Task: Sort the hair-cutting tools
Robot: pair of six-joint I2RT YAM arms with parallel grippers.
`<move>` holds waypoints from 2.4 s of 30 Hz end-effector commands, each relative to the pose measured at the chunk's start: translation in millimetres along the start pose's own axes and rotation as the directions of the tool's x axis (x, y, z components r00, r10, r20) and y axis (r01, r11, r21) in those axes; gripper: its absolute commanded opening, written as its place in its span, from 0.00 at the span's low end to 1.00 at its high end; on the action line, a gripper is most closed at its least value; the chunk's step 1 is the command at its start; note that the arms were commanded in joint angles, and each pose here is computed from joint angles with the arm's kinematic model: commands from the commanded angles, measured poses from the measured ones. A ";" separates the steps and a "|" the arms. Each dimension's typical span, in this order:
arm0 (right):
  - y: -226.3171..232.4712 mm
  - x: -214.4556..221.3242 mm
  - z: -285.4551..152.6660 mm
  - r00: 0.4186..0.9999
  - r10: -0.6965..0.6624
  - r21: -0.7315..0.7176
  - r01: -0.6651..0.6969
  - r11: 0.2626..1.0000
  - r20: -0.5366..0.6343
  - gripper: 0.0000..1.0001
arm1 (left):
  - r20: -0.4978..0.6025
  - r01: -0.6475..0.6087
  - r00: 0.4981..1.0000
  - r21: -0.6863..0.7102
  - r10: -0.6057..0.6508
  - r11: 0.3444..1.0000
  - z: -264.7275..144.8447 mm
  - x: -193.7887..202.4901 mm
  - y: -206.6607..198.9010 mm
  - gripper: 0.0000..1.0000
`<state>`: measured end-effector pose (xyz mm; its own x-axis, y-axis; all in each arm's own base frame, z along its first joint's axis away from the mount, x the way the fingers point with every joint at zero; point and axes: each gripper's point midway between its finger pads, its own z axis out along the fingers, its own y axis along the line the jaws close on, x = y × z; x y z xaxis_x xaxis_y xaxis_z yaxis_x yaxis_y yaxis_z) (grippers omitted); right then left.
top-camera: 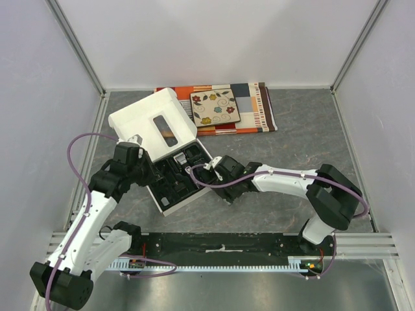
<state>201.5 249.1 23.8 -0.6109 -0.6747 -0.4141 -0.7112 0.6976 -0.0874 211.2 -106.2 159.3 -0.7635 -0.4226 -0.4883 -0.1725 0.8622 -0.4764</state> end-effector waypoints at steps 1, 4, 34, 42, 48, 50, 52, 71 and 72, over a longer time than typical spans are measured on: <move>6.2 -33.2 3.2 0.995 -0.062 -0.091 0.068 0.994 0.073 0.87 | -0.008 -0.080 0.997 0.053 0.081 0.995 -9.8 0.8 -7.2 0.04; 11.8 -31.3 10.7 0.995 -0.091 -0.128 0.097 0.987 0.050 0.86 | -0.020 -0.092 0.995 0.054 0.094 0.994 -8.6 2.7 -6.6 0.04; 12.0 10.3 3.4 0.994 -0.075 -0.142 0.064 0.988 -0.074 0.51 | -0.039 -0.107 0.993 0.061 0.109 0.992 -3.2 8.6 -4.2 0.04; 9.1 -22.1 -18.1 0.996 -0.090 -0.136 0.088 0.987 -0.012 0.44 | -0.043 -0.119 0.991 0.081 0.123 0.990 -9.0 6.7 -9.9 0.04; -3.2 -65.5 -70.9 0.988 -0.139 -0.092 0.145 0.985 0.071 0.44 | -0.043 -0.133 0.990 0.091 0.138 0.987 -14.2 6.7 -11.8 0.04; -7.3 -80.1 -89.7 0.982 -0.164 -0.065 0.171 0.983 0.098 0.44 | -0.042 -0.135 0.989 0.099 0.140 0.986 -15.7 6.7 -13.3 0.04; -9.5 -92.7 -103.1 0.976 -0.178 -0.044 0.185 0.982 0.121 0.45 | -0.039 -0.139 0.989 0.104 0.144 0.985 -17.3 5.9 -14.7 0.04; -0.7 -185.6 -97.7 0.669 -0.712 0.056 0.719 0.692 0.214 0.48 | -0.017 -0.165 0.986 0.123 0.168 0.979 -30.0 7.0 -15.7 0.04; -2.0 -186.6 -95.8 0.643 -0.738 0.066 0.743 0.666 0.204 0.46 | -0.021 -0.163 0.986 0.124 0.167 0.979 -29.8 8.1 -15.6 0.04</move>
<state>270.4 340.0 173.5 0.0061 -0.8975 -0.4410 -0.9321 0.1546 -0.3275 189.9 -112.4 172.2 -0.8058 -0.2976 -0.5120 -0.0250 0.8808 -0.4727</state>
